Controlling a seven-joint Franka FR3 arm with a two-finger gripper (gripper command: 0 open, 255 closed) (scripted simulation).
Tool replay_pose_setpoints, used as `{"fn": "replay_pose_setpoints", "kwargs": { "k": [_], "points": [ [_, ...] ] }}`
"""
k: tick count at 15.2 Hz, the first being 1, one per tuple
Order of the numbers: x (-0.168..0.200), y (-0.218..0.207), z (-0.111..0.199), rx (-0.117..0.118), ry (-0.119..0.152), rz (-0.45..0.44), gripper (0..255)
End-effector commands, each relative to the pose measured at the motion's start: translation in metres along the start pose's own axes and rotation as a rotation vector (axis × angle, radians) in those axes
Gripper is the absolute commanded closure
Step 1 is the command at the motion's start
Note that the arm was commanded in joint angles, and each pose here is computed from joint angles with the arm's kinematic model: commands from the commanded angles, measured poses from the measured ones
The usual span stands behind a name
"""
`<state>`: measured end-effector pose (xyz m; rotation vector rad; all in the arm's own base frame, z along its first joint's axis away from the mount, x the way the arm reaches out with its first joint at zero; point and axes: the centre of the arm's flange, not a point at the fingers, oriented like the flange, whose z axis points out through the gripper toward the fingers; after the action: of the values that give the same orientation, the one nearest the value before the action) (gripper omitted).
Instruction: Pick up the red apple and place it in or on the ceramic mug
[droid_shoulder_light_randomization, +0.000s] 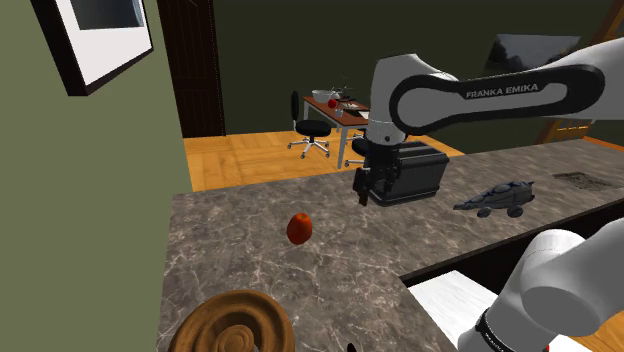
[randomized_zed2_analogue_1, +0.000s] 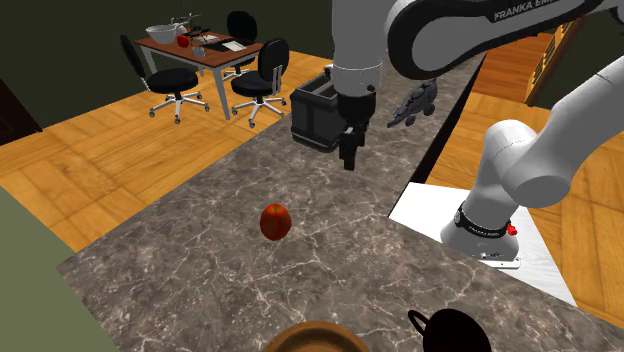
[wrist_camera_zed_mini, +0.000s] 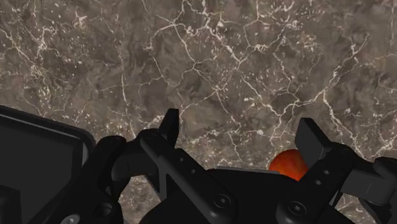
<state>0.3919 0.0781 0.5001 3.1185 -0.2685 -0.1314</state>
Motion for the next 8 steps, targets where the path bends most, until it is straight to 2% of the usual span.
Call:
{"fn": "replay_pose_setpoints", "kwargs": {
  "k": [1, 8],
  "points": [
    [0.018, -0.015, 0.011, -0.002, 0.012, 0.009, 0],
    [0.081, -0.069, 0.044, -0.014, 0.047, 0.038, 0]
  ]
}}
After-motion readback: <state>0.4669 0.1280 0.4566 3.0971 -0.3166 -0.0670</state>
